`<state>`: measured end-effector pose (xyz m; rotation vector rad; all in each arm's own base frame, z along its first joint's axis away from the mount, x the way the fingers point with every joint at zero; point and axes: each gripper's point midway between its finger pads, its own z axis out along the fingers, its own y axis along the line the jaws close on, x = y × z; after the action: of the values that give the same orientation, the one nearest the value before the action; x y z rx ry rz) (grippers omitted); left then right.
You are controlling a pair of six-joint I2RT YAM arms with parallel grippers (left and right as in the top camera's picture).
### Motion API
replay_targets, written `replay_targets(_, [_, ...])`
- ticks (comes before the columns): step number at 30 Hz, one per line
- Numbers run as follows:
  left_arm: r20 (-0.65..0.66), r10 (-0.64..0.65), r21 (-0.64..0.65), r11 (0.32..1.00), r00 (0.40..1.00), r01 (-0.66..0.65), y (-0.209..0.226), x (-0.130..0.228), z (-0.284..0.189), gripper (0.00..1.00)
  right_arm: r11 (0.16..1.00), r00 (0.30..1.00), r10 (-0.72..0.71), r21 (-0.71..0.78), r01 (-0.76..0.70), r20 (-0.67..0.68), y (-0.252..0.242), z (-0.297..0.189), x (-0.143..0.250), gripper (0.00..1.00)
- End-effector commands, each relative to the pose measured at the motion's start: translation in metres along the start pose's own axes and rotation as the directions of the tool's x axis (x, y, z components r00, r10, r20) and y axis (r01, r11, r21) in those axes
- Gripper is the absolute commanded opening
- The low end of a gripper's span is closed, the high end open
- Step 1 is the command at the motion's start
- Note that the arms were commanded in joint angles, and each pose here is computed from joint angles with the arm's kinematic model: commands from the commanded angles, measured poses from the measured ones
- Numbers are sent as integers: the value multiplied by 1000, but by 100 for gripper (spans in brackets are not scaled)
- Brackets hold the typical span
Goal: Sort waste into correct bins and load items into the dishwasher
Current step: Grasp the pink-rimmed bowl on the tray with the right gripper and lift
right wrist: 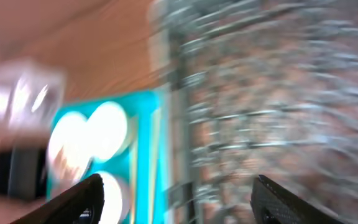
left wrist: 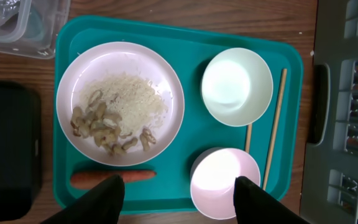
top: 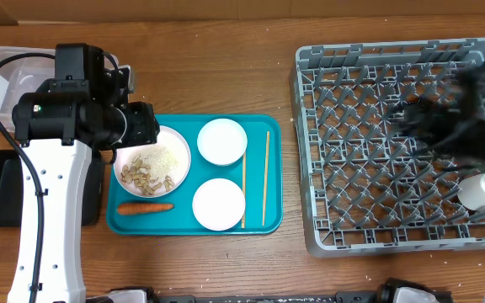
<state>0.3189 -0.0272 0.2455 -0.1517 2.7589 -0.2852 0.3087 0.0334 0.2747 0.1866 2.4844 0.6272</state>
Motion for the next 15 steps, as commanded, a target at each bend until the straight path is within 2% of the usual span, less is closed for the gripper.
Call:
replay_targets(1, [20,-18,-41,999,1000,19,6,-3,-6,58,981,979,-186,-79,179,-89,51,19,27,77])
replay_targets(7, [29,-126,-143,981,992,129,34,0,-9,60,914,871,-403,-176,366,-281,111,69,89,76])
replay_targets(8, [32,-151,-148,977,988,154,40,0,-10,63,900,842,-434,-190,392,-319,119,81,102,76])
replay_targets(12, [37,-218,-165,961,975,221,55,2,-14,65,901,789,-431,-166,401,-437,132,124,137,74])
replay_targets(15, [33,-229,-171,958,973,232,58,3,-14,66,903,754,-423,-164,397,-503,139,154,161,68])
